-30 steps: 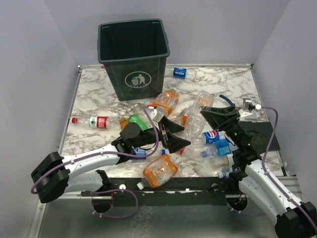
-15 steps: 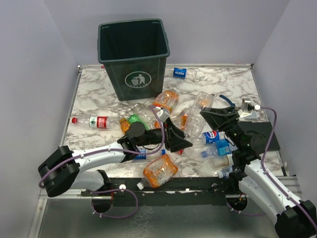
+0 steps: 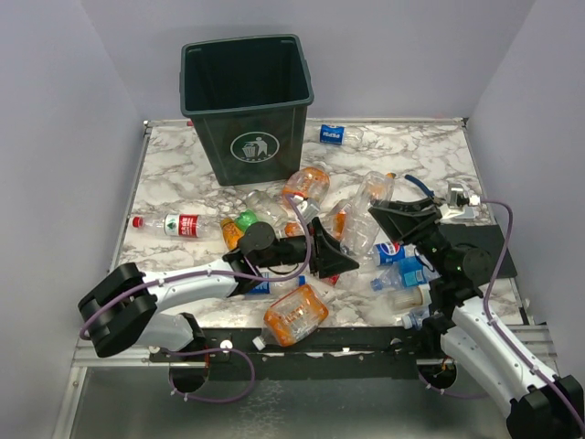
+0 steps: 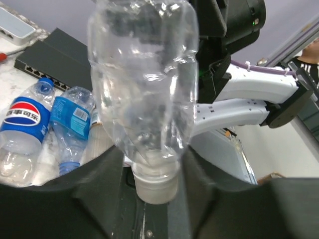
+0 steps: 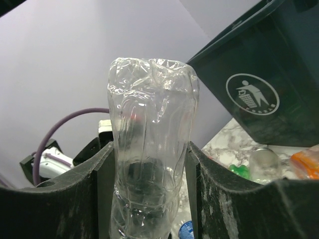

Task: Put the plastic bottles in the bin
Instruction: Pick up the plastic bottle at the center of the board, then place the plastic bottle in the trash bin.

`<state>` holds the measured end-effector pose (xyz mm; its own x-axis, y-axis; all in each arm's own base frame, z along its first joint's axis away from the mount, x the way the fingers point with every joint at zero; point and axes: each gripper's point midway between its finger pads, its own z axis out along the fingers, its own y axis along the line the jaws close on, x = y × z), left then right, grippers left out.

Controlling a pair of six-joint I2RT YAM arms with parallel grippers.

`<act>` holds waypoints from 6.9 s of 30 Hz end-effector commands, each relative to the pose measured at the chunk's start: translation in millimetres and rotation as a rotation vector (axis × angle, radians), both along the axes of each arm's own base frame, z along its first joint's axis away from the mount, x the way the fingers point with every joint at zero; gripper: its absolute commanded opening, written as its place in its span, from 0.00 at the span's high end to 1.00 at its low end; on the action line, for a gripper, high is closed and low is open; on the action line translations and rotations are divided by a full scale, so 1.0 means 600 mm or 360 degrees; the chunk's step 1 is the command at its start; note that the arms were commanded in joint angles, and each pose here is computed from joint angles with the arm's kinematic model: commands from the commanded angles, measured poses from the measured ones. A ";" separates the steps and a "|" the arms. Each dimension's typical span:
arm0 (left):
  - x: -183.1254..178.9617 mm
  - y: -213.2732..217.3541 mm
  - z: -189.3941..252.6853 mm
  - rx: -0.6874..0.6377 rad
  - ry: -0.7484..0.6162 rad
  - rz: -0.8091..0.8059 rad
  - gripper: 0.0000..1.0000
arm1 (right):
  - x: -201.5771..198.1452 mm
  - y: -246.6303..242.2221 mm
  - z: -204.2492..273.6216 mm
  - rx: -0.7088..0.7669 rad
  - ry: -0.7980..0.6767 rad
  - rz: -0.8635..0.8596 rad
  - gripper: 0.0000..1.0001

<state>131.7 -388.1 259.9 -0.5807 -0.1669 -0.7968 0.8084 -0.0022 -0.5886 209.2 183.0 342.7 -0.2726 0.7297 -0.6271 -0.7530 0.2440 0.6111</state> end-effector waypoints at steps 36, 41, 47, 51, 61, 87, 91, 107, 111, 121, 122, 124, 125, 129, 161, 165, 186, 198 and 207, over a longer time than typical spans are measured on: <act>0.151 0.172 0.005 0.1694 -0.3094 0.0417 1.00 | -0.061 0.006 -0.005 -0.1157 0.0422 0.0250 0.00; 0.135 0.127 0.040 0.1572 -0.3252 0.0351 1.00 | -0.064 0.029 -0.050 -0.1176 0.0481 0.0472 0.00; 0.111 0.122 0.054 0.1467 -0.3343 0.0285 1.00 | -0.083 0.034 -0.085 -0.1214 0.0480 0.0598 0.00; 0.095 0.126 0.079 0.1338 -0.3336 0.0339 1.00 | -0.116 0.049 -0.086 -0.1111 0.0425 0.0797 0.01; 0.090 0.119 0.085 0.1278 -0.3333 0.0346 1.00 | -0.147 0.065 -0.117 -0.1096 0.0426 0.0974 0.09; 0.103 0.131 0.074 0.1025 -0.2215 0.0818 0.01 | -0.062 0.010 -0.003 -0.0892 0.0033 0.0028 0.61; 0.104 0.132 0.065 0.0920 -0.1528 0.0956 0.01 | -0.056 -0.008 0.022 -0.0770 -0.0054 -0.0126 0.61; 0.205 0.111 0.195 0.0167 -0.0151 0.1136 0.01 | -0.052 -0.020 0.008 -0.0736 -0.0095 -0.0220 0.63; 0.253 0.140 0.189 0.0111 -0.0011 0.1264 0.01 | -0.055 -0.018 -0.005 -0.0753 -0.0077 -0.0196 0.63; 0.315 0.160 0.198 -0.0029 0.0122 0.1361 0.01 | -0.058 -0.001 -0.013 -0.0730 -0.0105 -0.0093 0.62; 0.321 0.158 0.196 -0.0037 0.0157 0.1354 0.01 | -0.058 0.002 -0.015 -0.0726 -0.0104 -0.0080 0.62; 0.333 0.154 0.194 -0.0071 0.0221 0.1308 0.01 | -0.058 0.005 -0.017 -0.0720 -0.0104 -0.0063 0.62; 0.334 0.147 0.195 -0.0093 0.0249 0.1260 0.01 | -0.058 0.005 -0.018 -0.0719 -0.0103 -0.0059 0.62; 0.319 0.113 0.218 -0.0211 0.0282 0.1013 0.01 | -0.055 0.004 -0.022 -0.0726 -0.0091 -0.0070 0.62; 0.203 0.012 0.261 -0.0340 0.0102 0.0412 0.80 | -0.031 0.028 -0.017 -0.0603 -0.0034 0.0016 0.43; 0.206 0.020 0.274 -0.0357 0.0045 0.0457 0.93 | -0.040 0.025 -0.009 -0.0633 -0.0017 0.0027 0.17; 0.450 0.351 0.500 0.0233 -0.0842 0.2448 1.00 | -0.051 -0.118 0.019 -0.0774 0.0090 -0.0695 0.02; 0.557 0.431 0.514 0.0155 -0.0958 0.2805 1.00 | -0.069 -0.147 -0.006 -0.0759 0.0124 -0.0797 0.04; 0.643 0.422 0.397 0.0397 -0.0775 0.2756 0.97 | -0.068 -0.156 -0.002 -0.0842 0.0094 -0.0844 0.04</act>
